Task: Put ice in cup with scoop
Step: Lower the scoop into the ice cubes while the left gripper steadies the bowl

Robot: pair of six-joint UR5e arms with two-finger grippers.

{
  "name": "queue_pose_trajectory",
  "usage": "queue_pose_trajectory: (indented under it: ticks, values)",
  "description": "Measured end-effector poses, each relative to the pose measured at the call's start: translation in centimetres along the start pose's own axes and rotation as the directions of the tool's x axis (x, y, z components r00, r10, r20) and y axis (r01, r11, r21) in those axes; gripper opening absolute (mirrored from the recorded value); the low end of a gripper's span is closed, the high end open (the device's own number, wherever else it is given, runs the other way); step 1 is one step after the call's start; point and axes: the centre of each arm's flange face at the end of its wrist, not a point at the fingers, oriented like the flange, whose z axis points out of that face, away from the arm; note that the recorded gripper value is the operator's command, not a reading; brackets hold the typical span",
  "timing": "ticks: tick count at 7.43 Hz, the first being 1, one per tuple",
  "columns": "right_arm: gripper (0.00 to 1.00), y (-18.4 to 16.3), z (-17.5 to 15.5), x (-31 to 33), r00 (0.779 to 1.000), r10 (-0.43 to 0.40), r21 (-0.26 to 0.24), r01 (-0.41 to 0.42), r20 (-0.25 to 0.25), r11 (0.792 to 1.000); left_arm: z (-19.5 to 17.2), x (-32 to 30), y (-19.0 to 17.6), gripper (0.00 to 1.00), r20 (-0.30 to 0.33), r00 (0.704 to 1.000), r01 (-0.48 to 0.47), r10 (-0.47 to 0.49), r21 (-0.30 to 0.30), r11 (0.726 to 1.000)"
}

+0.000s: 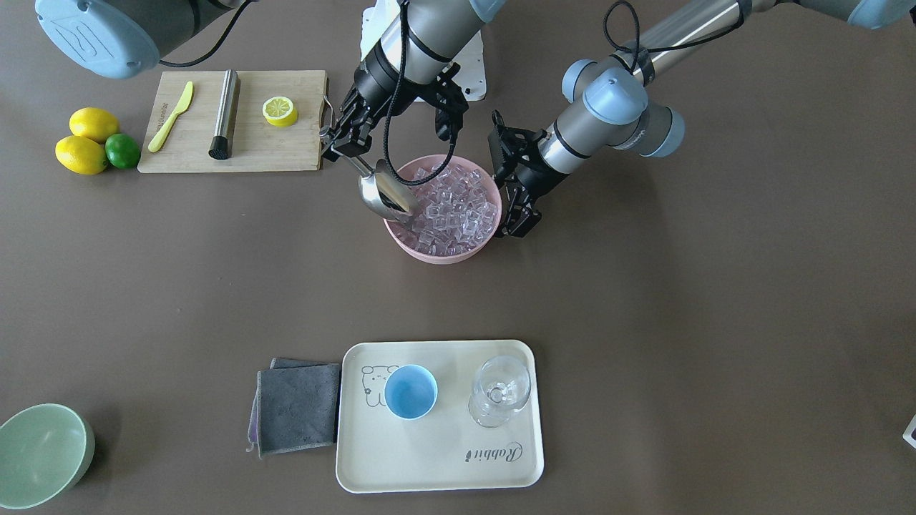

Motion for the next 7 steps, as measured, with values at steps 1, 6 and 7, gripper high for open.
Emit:
queue_pose_trajectory:
  ticks: [1, 6, 7]
  values:
    - [0.0, -0.6, 0.0, -0.4, 1.0, -0.005, 0.002, 0.005, 0.0, 1.0, 0.0, 0.0, 0.0, 0.99, 0.0, 1.0, 0.0, 0.0, 0.001, 1.0]
    - [0.0, -1.7, 1.2, -1.7, 0.999, -0.004, 0.1, 0.007, -0.037, 0.995, 0.0, 0.0, 0.0, 0.99, 0.0, 1.0, 0.0, 0.0, 0.0, 1.0]
    - [0.0, -0.8, 1.7, -2.0, 0.999, 0.002, 0.14, 0.004, -0.046, 0.99, 0.0, 0.0, 0.0, 0.99, 0.0, 1.0, 0.0, 0.0, 0.0, 1.0]
